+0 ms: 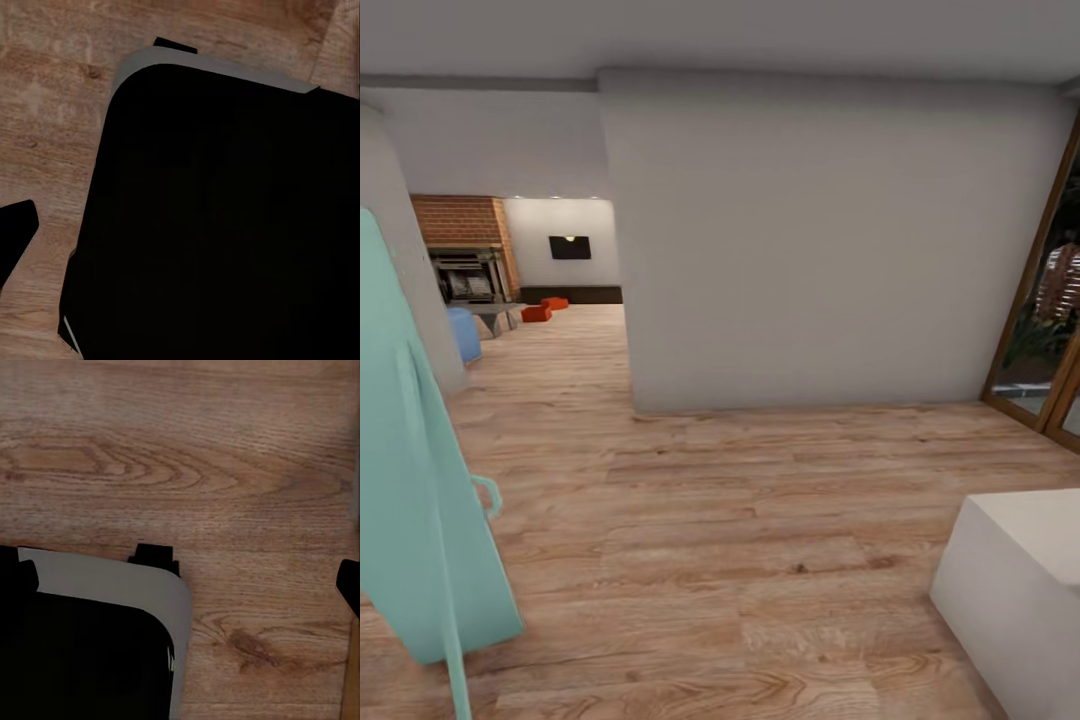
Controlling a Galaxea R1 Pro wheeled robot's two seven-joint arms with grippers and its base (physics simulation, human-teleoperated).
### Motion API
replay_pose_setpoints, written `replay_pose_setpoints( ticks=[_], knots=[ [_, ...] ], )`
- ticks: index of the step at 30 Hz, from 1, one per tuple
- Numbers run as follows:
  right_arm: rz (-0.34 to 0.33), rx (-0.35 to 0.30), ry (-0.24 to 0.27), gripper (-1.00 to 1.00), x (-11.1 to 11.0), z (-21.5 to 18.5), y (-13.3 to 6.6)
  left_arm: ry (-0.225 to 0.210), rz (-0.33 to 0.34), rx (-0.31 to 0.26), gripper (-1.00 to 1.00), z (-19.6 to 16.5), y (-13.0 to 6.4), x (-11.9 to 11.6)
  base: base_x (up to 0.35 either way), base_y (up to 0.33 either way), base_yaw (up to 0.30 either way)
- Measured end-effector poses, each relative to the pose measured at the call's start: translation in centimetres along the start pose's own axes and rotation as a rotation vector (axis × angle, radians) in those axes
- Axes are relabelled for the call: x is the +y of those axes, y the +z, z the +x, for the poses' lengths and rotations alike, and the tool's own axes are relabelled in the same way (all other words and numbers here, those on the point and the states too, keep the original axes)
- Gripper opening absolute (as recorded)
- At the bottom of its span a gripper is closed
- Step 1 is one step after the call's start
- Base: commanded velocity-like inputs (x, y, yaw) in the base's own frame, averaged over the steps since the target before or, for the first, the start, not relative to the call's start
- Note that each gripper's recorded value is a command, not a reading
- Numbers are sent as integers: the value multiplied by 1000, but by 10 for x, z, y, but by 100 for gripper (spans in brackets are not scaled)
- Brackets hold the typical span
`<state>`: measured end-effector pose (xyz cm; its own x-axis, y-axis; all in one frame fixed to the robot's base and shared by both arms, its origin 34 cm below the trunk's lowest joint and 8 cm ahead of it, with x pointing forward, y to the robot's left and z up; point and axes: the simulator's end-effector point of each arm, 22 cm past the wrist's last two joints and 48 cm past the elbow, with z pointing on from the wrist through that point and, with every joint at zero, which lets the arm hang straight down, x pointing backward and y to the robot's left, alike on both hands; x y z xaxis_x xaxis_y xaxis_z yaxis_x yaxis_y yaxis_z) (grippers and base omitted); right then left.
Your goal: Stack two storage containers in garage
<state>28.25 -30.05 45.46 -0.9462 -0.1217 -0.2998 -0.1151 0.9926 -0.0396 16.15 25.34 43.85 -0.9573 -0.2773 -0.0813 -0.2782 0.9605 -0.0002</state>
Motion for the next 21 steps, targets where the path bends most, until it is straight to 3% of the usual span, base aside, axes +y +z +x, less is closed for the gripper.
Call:
replay_pose_setpoints(
  ticks=[21],
  knots=[
    [3, 0, 10, 100, 0, 0, 0, 3, 1, 3, 100, 1, 0, 0, 326, 0, 0]
  ],
)
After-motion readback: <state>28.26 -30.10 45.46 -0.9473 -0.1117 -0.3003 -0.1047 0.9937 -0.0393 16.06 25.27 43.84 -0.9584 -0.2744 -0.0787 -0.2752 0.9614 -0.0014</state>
